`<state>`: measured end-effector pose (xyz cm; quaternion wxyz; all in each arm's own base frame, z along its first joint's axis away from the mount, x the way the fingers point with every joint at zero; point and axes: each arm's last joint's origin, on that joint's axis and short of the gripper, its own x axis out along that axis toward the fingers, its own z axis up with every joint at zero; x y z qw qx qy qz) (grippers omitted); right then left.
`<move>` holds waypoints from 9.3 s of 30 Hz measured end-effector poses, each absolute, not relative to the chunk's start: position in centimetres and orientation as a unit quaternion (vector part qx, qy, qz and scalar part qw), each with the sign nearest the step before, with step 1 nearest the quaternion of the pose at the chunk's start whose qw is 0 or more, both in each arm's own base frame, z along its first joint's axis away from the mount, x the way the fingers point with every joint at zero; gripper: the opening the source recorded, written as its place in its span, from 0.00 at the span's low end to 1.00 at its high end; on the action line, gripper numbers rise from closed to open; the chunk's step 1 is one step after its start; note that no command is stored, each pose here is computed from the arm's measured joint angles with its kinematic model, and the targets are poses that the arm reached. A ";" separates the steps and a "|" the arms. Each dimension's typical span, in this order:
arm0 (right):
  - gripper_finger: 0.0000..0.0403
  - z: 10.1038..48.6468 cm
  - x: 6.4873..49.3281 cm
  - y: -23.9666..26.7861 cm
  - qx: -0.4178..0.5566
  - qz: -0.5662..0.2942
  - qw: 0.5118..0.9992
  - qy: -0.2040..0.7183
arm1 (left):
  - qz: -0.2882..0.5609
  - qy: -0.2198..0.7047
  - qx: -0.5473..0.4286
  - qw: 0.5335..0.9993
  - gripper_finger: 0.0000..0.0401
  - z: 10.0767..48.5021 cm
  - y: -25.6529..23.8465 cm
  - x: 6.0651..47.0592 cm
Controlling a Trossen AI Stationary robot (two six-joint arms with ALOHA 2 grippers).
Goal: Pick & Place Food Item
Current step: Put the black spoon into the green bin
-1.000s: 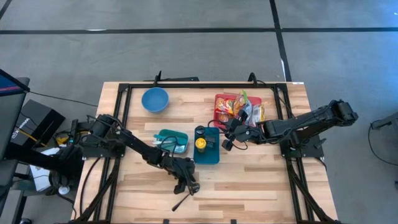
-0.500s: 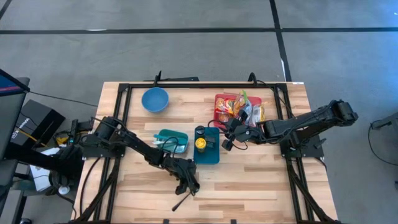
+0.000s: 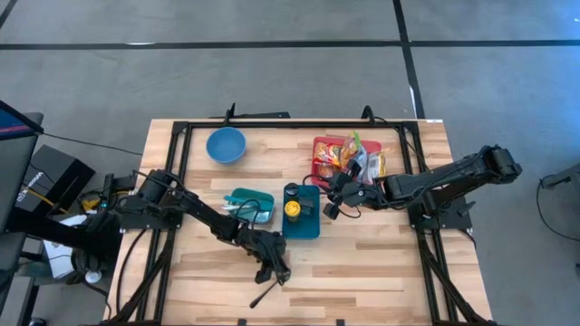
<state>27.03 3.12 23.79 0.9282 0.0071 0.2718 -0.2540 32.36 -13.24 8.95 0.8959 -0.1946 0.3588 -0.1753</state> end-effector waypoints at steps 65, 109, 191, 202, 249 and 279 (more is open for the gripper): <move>0.23 23.8 27.0 3.1 0.007 -0.254 0.928 0.272 | -0.187 0.267 -0.174 0.929 0.00 15.1 -12.5 32.1; 0.23 25.0 27.6 6.4 0.113 -0.137 0.962 0.209 | 0.095 0.135 -0.125 0.978 0.00 21.8 -5.2 31.6; 0.00 23.5 30.2 5.9 0.150 -0.111 0.965 0.182 | 0.098 0.087 -0.118 0.984 0.33 23.9 -4.7 31.1; 0.00 24.7 29.1 6.5 0.094 -0.175 0.968 0.153 | 0.100 0.103 -0.114 0.983 0.34 25.7 -4.4 29.2; 0.00 28.5 27.0 3.0 -0.007 -0.388 0.919 0.075 | 0.206 0.174 -0.055 0.961 0.24 24.5 -3.6 28.2; 0.00 22.6 34.5 -5.7 0.040 -0.370 0.926 -0.068 | 0.231 0.235 -0.088 0.940 0.24 22.3 -3.5 27.1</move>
